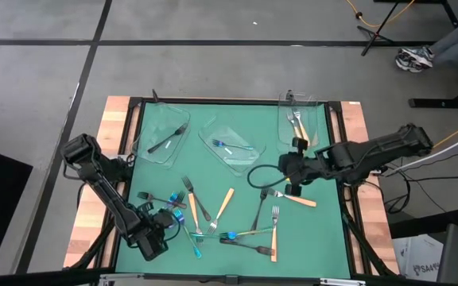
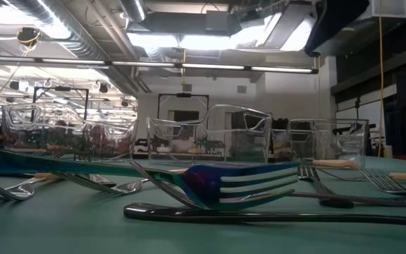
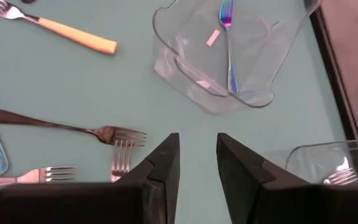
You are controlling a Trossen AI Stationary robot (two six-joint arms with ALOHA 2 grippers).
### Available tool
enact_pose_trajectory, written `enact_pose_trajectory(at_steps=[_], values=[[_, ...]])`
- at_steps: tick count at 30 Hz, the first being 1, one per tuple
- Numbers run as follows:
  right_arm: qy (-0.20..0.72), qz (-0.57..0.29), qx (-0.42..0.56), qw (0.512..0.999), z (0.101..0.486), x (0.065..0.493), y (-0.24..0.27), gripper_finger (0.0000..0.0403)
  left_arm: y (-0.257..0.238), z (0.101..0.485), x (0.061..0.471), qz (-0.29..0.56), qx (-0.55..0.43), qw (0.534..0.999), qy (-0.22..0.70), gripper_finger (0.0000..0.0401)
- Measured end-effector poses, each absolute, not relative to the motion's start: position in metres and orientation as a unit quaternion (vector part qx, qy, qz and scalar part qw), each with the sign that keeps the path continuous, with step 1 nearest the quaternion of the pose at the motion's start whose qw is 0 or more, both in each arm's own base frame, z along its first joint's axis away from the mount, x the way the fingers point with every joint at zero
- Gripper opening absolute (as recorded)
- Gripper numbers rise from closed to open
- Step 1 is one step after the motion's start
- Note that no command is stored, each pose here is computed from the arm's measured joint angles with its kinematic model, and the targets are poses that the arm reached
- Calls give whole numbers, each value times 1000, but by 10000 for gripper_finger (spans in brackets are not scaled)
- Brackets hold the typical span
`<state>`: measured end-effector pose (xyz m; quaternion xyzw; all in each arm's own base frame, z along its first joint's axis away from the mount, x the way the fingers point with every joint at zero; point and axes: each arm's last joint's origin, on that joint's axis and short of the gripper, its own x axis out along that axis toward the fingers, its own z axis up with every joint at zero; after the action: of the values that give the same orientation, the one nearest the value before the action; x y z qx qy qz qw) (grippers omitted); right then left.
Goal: Sort silverware by color (type)
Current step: Put the blue fork into the center transparent bin
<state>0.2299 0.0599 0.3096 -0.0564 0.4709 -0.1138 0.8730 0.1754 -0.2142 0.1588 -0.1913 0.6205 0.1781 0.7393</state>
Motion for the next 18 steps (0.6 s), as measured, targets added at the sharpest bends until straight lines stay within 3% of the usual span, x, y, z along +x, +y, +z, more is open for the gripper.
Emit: enact_pose_trajectory(at_steps=[18], values=[[459,-100,-42,882,290,235,62,97,-212,143,164,189,-204,735,618,81]])
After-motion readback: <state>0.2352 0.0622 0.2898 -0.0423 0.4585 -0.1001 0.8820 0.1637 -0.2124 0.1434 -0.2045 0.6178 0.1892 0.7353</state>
